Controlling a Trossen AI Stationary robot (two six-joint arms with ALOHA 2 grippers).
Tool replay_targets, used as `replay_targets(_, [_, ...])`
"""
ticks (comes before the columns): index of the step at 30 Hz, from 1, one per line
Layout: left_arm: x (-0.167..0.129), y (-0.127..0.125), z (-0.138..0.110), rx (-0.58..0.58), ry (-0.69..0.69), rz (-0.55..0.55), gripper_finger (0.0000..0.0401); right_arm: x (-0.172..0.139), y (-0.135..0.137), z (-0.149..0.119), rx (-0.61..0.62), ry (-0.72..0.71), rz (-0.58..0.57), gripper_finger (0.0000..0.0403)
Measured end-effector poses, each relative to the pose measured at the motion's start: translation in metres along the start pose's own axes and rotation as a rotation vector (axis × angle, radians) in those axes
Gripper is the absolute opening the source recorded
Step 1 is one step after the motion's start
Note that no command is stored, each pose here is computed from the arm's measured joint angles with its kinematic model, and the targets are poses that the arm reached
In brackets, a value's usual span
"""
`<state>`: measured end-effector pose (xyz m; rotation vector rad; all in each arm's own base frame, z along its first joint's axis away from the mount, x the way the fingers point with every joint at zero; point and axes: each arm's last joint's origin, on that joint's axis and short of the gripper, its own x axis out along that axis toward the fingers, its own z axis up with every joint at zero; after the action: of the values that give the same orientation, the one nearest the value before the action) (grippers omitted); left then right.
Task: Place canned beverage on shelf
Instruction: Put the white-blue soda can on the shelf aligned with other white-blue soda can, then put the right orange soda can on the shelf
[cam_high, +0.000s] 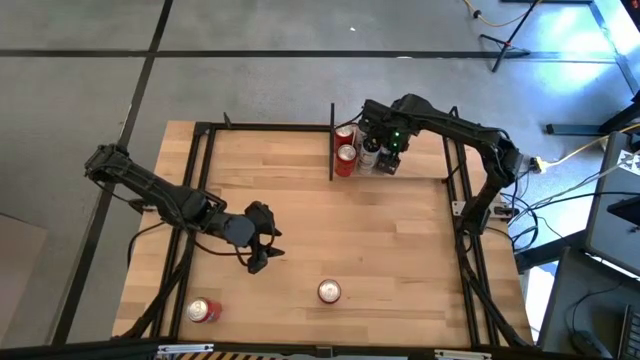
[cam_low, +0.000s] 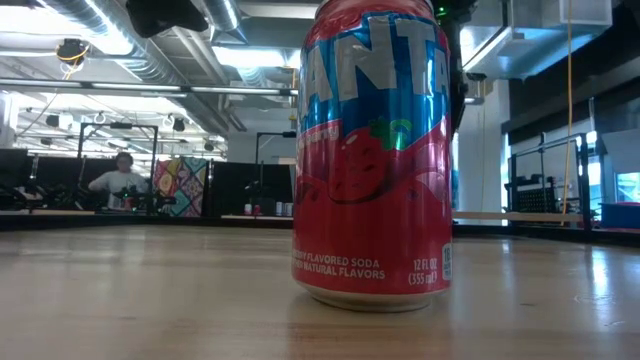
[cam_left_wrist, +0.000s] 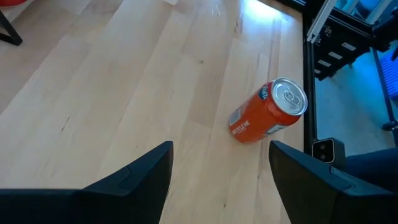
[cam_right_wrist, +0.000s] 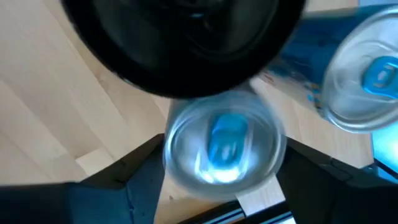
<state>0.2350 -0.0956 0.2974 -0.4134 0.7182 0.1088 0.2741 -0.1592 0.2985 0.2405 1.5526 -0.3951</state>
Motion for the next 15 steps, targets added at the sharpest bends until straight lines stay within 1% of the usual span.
replay_targets(3, [0.000,0.000,0.000,0.000,0.000,0.000,0.0253,0.000,-0.001,0.001,-0.001,-0.015,-0.018,0.0289])
replay_targets(6, [0.000,0.000,0.000,0.000,0.000,0.000,0.0253,0.000,-0.001,0.002,-0.002,-0.018,-0.027,0.0298])
replay_targets(11, [0.000,0.000,0.000,0.000,0.000,0.000,0.0253,-0.004,-0.001,-0.002,-0.008,-0.007,-0.028,0.0295])
replay_targets(15, [0.000,0.000,0.000,0.000,0.000,0.000,0.0253,-0.022,-0.002,-0.008,0.002,-0.035,-0.031,0.0289])
